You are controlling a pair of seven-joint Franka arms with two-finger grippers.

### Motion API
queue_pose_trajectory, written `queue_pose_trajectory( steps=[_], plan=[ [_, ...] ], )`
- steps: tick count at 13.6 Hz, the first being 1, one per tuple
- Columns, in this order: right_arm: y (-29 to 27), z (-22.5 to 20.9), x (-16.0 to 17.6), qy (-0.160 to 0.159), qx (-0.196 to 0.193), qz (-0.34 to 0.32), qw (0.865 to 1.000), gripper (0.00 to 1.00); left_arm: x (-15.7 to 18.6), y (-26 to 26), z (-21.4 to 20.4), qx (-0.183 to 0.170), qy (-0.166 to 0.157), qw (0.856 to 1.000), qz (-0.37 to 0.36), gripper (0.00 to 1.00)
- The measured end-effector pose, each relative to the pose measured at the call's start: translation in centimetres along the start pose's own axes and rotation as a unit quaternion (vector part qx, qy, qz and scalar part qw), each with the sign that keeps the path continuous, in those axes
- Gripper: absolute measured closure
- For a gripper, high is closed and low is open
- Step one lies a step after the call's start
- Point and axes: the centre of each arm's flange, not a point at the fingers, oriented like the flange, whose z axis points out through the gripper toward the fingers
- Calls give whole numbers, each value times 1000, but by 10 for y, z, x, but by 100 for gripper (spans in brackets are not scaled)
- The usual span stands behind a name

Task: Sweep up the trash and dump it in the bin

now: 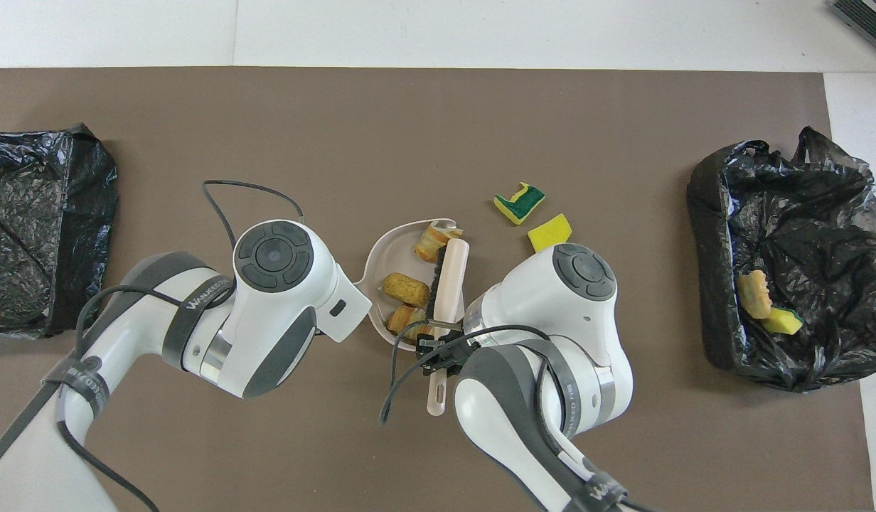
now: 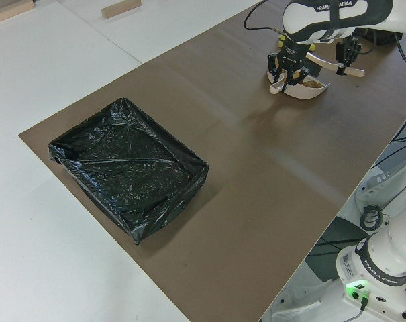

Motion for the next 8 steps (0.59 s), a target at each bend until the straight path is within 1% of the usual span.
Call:
queue_pose_trajectory(
  steps=[1,2,3,4,5,6,7,8],
  plan=[
    [-1,-13,-1,-5,-5,-5,1000,74,-1,1,1,3,2,1000,0,68],
    [2,-30,-1,-2,-19,-12,1000,74,-1,2,1,4,3,1000,0,68],
    [11,-49,-1,3,-44,-19,999,74,-2,2,1,5,3,1000,0,68],
    [22,-66,-2,8,-77,-28,997,74,-2,2,1,5,3,1000,0,68],
    [34,-82,-3,16,-117,-45,992,74,-2,2,1,5,3,1000,-2,68],
    [44,-90,-2,26,-154,-69,985,74,-2,2,1,4,4,1000,-4,68],
    [54,-97,2,37,-196,-102,975,74,-2,2,1,3,3,1000,-11,68],
    [68,-103,11,45,-241,-139,959,74,-3,2,1,3,3,1000,-26,68]
  ],
)
